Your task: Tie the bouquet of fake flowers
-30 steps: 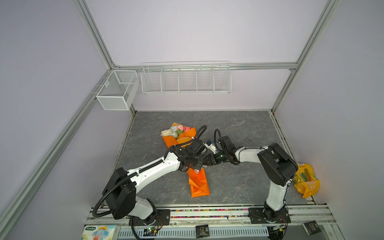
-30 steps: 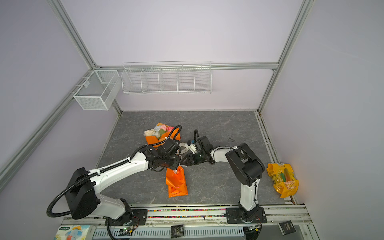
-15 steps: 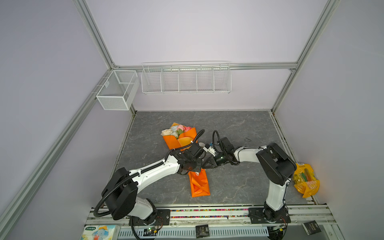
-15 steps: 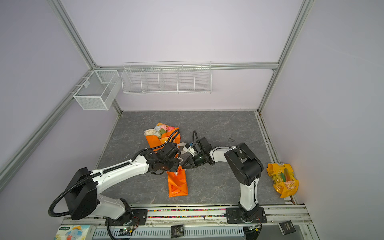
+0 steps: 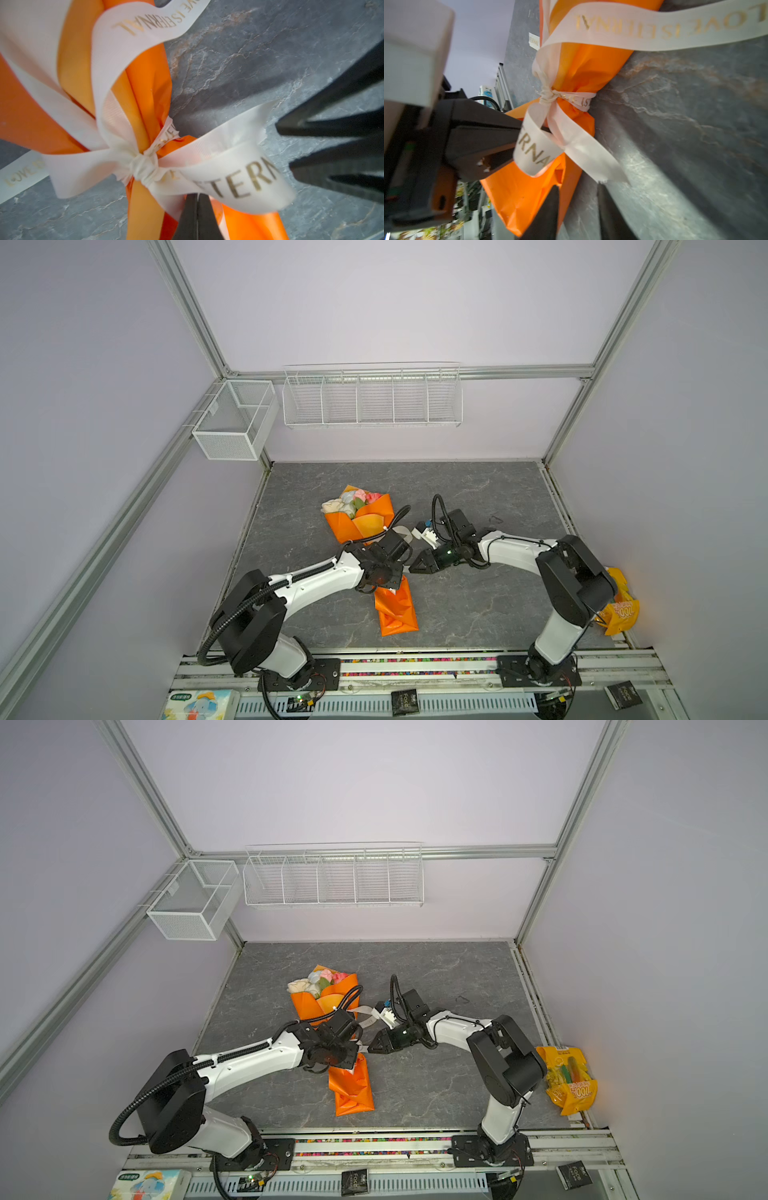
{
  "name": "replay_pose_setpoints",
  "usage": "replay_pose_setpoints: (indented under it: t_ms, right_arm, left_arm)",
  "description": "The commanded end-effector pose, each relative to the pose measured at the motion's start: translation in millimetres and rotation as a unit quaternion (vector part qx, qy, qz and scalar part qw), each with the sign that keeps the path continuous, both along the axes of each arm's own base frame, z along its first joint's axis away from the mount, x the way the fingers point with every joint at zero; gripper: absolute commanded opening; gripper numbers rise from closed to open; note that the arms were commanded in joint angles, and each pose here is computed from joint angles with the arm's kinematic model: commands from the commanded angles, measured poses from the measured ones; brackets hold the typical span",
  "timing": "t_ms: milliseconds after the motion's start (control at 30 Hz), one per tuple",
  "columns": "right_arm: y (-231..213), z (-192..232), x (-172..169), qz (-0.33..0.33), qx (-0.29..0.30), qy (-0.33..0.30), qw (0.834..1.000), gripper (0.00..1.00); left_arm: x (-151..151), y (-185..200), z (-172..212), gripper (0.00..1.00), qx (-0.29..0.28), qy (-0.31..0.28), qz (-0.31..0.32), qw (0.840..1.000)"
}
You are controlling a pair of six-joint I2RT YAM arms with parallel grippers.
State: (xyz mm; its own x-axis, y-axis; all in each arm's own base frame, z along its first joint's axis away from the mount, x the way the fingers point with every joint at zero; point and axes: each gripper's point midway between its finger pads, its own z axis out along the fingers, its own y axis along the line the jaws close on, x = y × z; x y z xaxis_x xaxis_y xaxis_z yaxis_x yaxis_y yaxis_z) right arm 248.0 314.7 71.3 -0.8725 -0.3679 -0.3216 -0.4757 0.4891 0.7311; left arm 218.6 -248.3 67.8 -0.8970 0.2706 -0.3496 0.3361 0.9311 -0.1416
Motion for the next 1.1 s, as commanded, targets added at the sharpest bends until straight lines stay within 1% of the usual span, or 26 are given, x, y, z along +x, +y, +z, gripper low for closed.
replay_pose_setpoints:
  t_ms: [0, 33, 67, 167, 300, 367, 433, 567, 600, 667, 800, 867, 967, 1067]
  right_arm:
    - [-3.5, -10.2, 20.3, -0.024, -0.017, 0.003, 1.000, 0.50]
    - [-0.7, -11.2, 24.6, -0.026, -0.013, 0.009, 1.000, 0.54]
    - [3.4, -11.7, 26.1, -0.023, -0.004, 0.016, 1.000, 0.55]
    - [13.6, -15.8, 29.6, -0.020, 0.007, 0.034, 0.999, 0.56]
    - [21.3, -19.6, 21.1, -0.007, 0.025, 0.062, 0.998, 0.57]
    - [20.6, -20.0, 17.5, -0.005, 0.032, 0.065, 0.997, 0.44]
    - [20.0, -15.1, 10.9, -0.001, 0.047, 0.071, 0.996, 0.39]
    - [12.5, -10.7, 3.9, -0.005, 0.044, 0.064, 0.997, 0.11]
    - [11.2, -9.4, 2.3, -0.005, 0.044, 0.066, 0.997, 0.07]
    - [7.6, -7.2, -0.3, -0.008, 0.042, 0.064, 0.997, 0.07]
    - [-7.2, -9.7, -1.4, -0.032, -0.001, 0.046, 0.998, 0.07]
    - [-19.4, -11.2, -3.9, -0.049, -0.035, 0.036, 0.998, 0.07]
    - [-44.1, -20.0, -8.5, -0.072, -0.105, 0.023, 0.992, 0.07]
    - [-60.7, -16.7, -13.3, -0.083, -0.142, 0.008, 0.986, 0.07]
  left_arm:
    - [1.9, 4.7, -4.9, 0.00, 0.006, -0.001, 0.014, 1.000]
    - [2.1, 4.2, -4.1, 0.00, 0.004, -0.001, 0.014, 1.000]
    - [2.0, 4.0, -3.4, 0.00, 0.003, -0.002, 0.014, 1.000]
    - [3.1, 3.4, -1.0, 0.00, 0.001, -0.005, 0.014, 1.000]
    - [4.1, 2.9, 0.3, 0.00, -0.001, -0.008, 0.014, 1.000]
    - [4.5, 2.5, 0.6, 0.00, -0.001, -0.009, 0.014, 1.000]
    - [4.8, 3.9, 0.3, 0.00, 0.002, -0.010, 0.016, 1.000]
    - [5.5, 5.4, 0.3, 0.00, 0.002, -0.014, 0.020, 1.000]
    - [5.5, 5.7, -0.1, 0.00, 0.003, -0.014, 0.021, 1.000]
    - [6.1, 5.8, -0.5, 0.00, 0.003, -0.014, 0.023, 1.000]
    - [5.9, 7.8, -3.3, 0.00, 0.007, -0.014, 0.026, 1.000]
    - [6.1, 10.4, -5.3, 0.00, 0.011, -0.015, 0.032, 0.999]
    - [6.1, 15.4, -9.0, 0.00, 0.019, -0.017, 0.040, 0.999]
    - [5.9, 18.7, -12.7, 0.00, 0.025, -0.018, 0.046, 0.998]
